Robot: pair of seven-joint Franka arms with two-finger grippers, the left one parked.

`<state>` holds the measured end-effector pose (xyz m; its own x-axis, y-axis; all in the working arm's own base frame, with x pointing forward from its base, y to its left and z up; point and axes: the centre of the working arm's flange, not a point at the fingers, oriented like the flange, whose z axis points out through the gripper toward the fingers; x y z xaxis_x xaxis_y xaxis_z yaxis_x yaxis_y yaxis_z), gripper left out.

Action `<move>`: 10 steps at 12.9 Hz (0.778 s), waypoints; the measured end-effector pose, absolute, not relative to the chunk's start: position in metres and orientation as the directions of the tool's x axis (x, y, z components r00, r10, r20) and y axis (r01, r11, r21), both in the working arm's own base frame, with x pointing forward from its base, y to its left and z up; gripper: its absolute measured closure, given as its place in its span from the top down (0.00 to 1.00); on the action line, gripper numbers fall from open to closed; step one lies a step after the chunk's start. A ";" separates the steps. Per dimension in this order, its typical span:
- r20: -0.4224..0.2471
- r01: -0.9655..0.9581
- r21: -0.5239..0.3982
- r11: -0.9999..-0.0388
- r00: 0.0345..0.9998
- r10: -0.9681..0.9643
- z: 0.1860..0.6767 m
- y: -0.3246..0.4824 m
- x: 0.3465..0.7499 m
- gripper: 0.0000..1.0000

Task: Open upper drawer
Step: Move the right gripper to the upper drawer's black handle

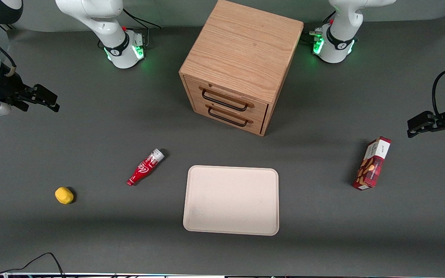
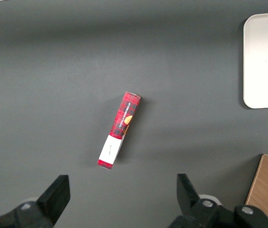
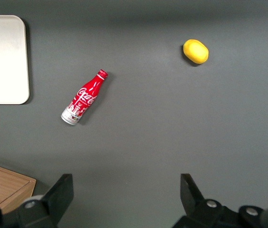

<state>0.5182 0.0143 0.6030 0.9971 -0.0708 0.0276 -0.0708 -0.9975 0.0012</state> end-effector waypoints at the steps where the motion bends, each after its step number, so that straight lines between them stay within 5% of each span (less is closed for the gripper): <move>1: 0.027 -0.071 0.001 -0.997 0.997 -0.071 0.603 0.014 0.518 1.00; 6: 0.035 0.019 0.000 -1.000 0.999 0.019 0.606 0.032 0.526 1.00; 10: 0.013 0.307 -0.011 -0.952 0.952 0.307 0.589 0.180 0.524 1.00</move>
<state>0.5244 0.1796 0.5890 0.9517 0.3067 0.0135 0.3069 -0.9517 -0.0105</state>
